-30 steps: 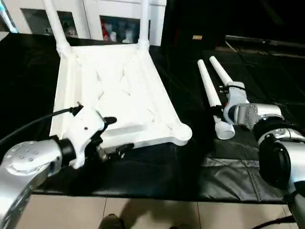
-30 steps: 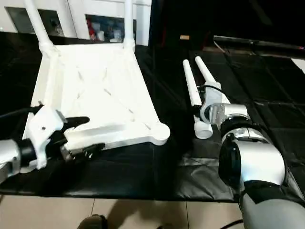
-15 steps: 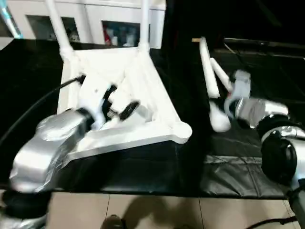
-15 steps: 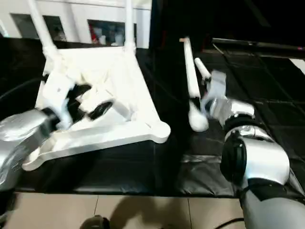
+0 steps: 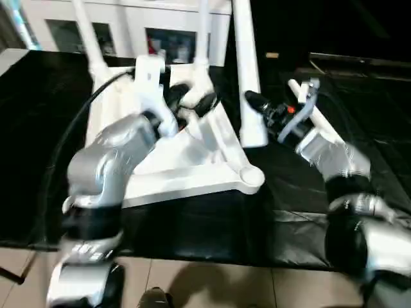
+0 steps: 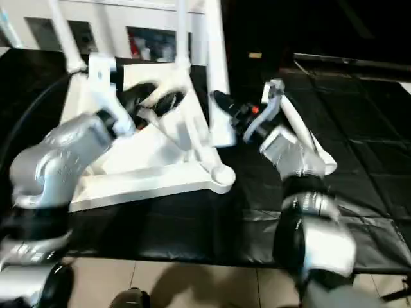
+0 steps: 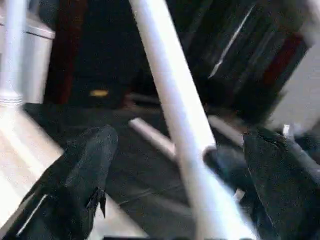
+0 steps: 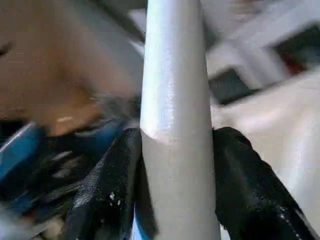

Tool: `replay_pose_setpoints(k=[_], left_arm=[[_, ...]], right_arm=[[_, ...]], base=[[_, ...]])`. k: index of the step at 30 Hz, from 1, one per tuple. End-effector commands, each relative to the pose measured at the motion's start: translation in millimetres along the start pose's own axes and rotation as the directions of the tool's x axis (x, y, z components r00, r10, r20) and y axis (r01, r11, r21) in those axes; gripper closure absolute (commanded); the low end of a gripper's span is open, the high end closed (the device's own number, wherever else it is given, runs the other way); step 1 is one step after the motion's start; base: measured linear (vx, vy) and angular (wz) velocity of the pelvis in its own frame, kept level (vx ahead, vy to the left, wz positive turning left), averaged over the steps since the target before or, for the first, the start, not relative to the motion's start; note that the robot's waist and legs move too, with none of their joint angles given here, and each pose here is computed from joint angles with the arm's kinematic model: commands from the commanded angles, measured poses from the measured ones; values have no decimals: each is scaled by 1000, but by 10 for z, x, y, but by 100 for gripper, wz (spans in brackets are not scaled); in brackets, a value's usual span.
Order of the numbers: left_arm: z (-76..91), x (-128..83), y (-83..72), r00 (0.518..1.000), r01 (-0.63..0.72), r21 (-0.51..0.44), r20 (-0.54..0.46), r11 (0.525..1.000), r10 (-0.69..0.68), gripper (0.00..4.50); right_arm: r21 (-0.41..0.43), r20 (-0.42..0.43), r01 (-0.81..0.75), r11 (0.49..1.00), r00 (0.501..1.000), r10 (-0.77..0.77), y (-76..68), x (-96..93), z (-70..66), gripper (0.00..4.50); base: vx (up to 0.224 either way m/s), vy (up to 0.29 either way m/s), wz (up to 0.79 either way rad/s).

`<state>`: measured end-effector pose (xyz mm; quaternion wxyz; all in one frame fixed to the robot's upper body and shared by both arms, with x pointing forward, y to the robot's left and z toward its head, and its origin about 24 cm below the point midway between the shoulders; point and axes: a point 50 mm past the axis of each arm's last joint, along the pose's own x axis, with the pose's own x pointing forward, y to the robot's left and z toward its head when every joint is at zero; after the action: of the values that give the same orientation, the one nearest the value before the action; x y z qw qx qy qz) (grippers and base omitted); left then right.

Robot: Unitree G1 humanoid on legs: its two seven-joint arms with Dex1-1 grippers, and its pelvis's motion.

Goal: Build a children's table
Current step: Pick table leg

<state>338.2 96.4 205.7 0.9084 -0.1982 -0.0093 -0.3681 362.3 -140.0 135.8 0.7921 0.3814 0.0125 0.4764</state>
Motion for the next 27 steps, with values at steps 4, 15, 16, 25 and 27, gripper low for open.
replay_pose_setpoints(k=[4, 15, 16, 25, 27], left_arm=[[104, 119, -172, 989, 142, -109, 55, 984, -137, 0], [200, 96, -394, 941, 329, -141, 124, 934, -313, 39], [195, 96, -403, 941, 330, -134, 119, 934, -316, 46], [99, 273, -352, 999, 43, -93, 17, 995, -41, 114], [80, 296, -351, 1000, -9, -55, 20, 998, 10, 129]], right_arm=[[16, -56, -208, 978, 976, 208, 289, -14, -88, 268], [13, -107, -214, 977, 971, 214, 376, -70, -204, 268], [4, -118, -207, 978, 972, 206, 373, -67, -221, 268], [-313, -128, -14, 950, 991, -28, 376, 152, -238, 268], [-344, -115, 17, 939, 991, -61, 411, 206, -250, 268]], base=[[0, 0, 0], [0, 0, 0], [0, 0, 0], [0, 0, 0], [0, 0, 0]])
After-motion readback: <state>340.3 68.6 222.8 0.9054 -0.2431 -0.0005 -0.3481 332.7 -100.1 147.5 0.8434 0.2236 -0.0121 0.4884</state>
